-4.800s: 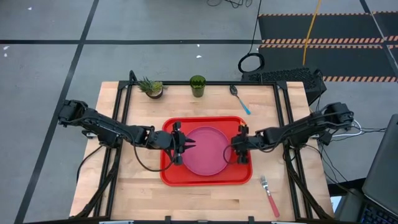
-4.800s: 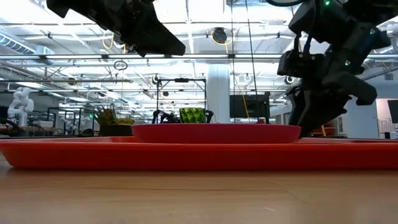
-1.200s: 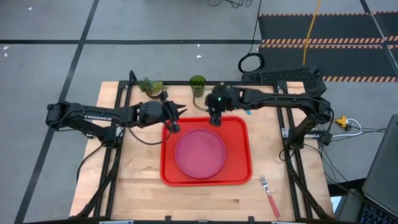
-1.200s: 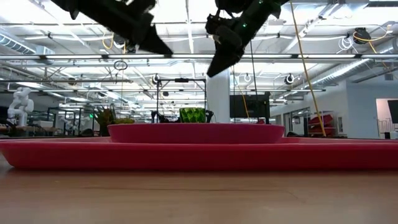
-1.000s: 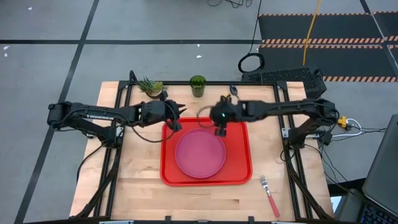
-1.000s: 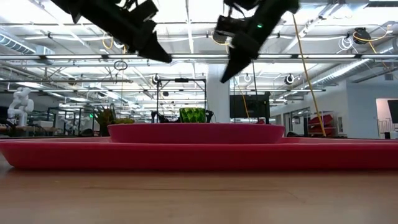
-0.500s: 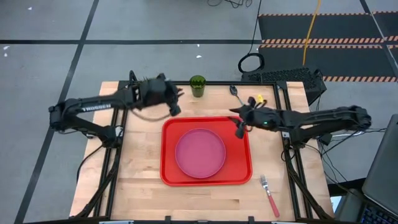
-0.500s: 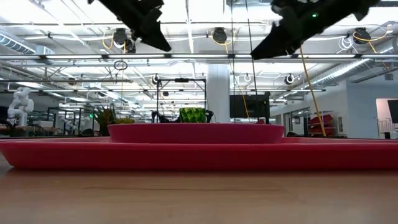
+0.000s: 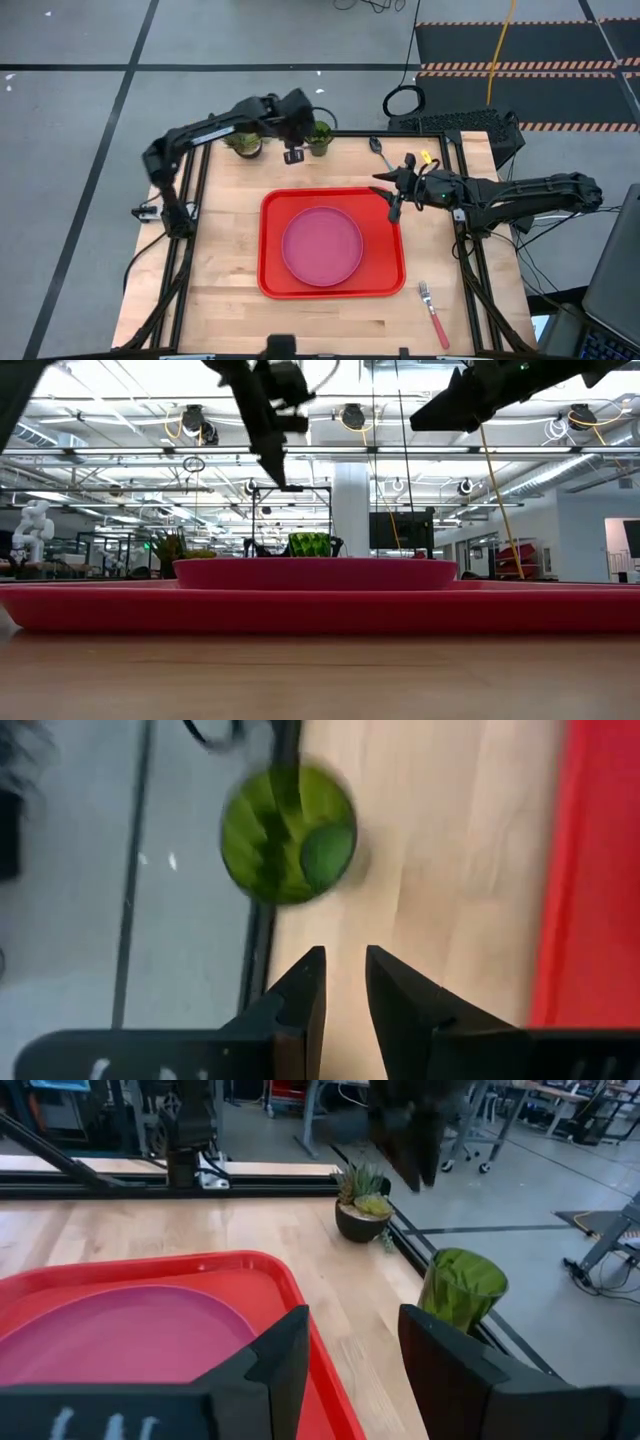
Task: Pick and place plate/cup/fork/spoon on tray
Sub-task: Put the green cup on the red serving tray to the top left of the pink plate
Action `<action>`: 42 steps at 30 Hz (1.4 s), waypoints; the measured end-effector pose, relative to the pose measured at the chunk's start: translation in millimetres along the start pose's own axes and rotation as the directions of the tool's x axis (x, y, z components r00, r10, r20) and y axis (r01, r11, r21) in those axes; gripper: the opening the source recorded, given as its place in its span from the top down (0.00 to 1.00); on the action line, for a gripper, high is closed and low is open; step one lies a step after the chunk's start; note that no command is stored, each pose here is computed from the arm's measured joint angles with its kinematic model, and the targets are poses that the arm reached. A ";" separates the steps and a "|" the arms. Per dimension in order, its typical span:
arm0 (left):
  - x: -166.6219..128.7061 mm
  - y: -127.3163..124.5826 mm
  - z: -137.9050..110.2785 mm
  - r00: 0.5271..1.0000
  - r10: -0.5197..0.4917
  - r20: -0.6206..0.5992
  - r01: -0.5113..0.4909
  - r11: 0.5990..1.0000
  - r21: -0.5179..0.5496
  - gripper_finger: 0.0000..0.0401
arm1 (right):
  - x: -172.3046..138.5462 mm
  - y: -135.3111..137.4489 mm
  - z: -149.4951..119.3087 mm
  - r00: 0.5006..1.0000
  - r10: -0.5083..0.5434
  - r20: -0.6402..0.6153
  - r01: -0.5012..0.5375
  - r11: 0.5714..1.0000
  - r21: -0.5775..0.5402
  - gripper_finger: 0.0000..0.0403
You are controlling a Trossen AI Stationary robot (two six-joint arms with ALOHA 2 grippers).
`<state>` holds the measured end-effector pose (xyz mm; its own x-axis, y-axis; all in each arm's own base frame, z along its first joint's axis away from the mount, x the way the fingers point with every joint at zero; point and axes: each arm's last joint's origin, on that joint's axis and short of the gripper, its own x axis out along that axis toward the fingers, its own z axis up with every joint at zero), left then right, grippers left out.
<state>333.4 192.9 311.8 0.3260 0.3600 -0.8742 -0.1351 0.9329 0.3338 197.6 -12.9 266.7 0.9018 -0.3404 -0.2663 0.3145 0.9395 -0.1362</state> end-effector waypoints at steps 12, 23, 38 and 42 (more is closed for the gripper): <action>39.1 22.9 13.3 0.998 -0.011 -0.057 0.016 0.996 0.092 0.80 | 0.3 0.9 -3.0 0.999 0.027 -0.029 -0.028 0.999 -0.027 0.63; 44.4 17.6 14.3 0.995 -0.087 -0.045 0.095 0.966 0.241 0.80 | 0.4 1.3 -10.0 0.995 0.027 -0.098 -0.026 1.000 0.011 0.63; 67.8 11.1 17.4 0.993 -0.063 -0.096 0.093 0.933 0.349 0.80 | -0.1 2.0 -14.7 0.988 0.050 -0.145 -0.040 0.997 0.071 0.63; 67.1 11.4 17.9 0.994 -0.058 -0.091 0.087 0.930 0.357 0.80 | -0.2 2.2 -15.4 0.987 0.052 -0.152 -0.039 0.995 0.091 0.63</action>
<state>370.5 227.9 263.2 0.2465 0.3027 -0.9206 0.2367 0.9024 0.3601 193.6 -11.3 251.8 0.8615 -0.2930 -0.4146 0.3051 0.9515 -0.0385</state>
